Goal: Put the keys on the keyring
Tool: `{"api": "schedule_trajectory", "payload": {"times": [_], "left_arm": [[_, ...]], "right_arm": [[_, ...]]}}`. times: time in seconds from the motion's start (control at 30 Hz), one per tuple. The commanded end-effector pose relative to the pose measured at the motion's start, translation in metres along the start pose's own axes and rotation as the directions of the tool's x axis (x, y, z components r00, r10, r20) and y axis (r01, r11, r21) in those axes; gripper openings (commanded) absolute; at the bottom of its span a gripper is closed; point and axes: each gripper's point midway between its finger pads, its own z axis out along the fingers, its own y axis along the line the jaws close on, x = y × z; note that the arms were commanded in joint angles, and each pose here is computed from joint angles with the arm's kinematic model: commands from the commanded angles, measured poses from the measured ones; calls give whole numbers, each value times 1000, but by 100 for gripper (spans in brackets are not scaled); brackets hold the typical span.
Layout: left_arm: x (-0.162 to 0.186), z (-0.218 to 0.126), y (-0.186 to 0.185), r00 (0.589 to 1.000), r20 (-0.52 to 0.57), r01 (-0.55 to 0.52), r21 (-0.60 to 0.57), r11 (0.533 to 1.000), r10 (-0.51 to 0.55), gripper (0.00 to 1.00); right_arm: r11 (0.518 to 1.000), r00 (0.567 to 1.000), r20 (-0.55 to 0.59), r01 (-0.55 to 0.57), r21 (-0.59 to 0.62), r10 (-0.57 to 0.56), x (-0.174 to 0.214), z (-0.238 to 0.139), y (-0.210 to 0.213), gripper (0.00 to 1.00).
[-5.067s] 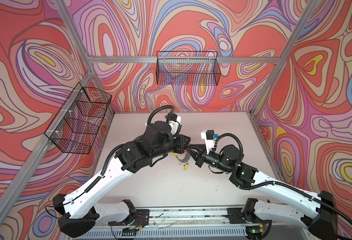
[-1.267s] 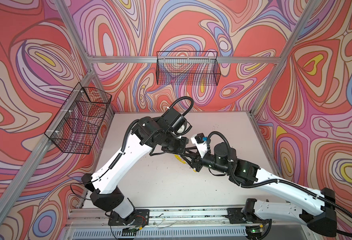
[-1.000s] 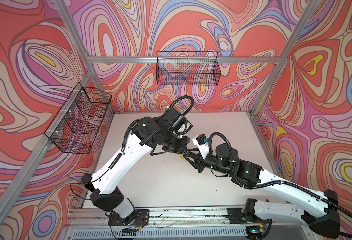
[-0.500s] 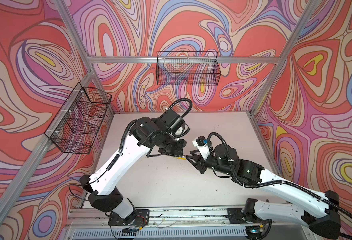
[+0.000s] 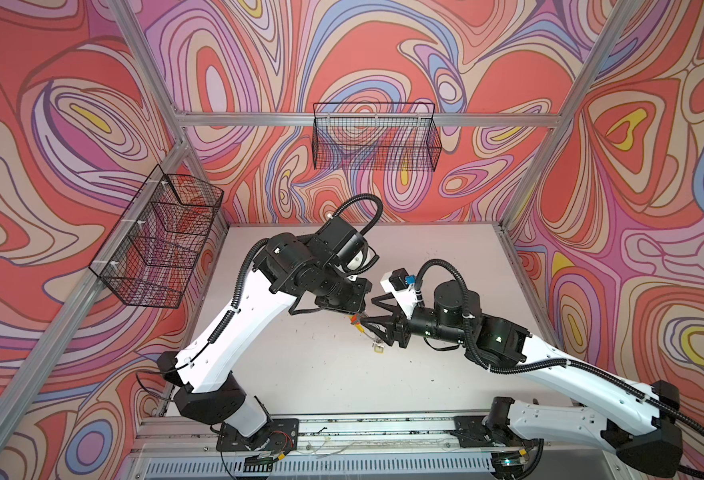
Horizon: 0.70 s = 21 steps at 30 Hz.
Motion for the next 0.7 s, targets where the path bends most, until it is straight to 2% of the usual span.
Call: {"api": "schedule_trajectory", "payload": {"times": [0.0,0.07,0.23,0.37,0.67], "left_arm": [[4,-12,-5,1000,10,6,34,999,-6,0],[5,-13,-5,1000,9,6,34,999,-6,0],[7,-15,-4,1000,16,10,32,999,-10,0],[7,-16,-4,1000,17,12,36,999,-13,0],[9,-15,-2,1000,12,16,28,999,-16,0]], "right_arm": [[1000,999,34,10,-1,-10,-11,8,-1,66],[1000,999,46,4,25,-5,-12,9,-5,63],[989,999,52,-13,144,6,-7,3,-26,44],[985,998,56,-21,174,11,-3,-3,-31,31],[974,1000,30,-10,228,3,4,-9,-40,21]]}}
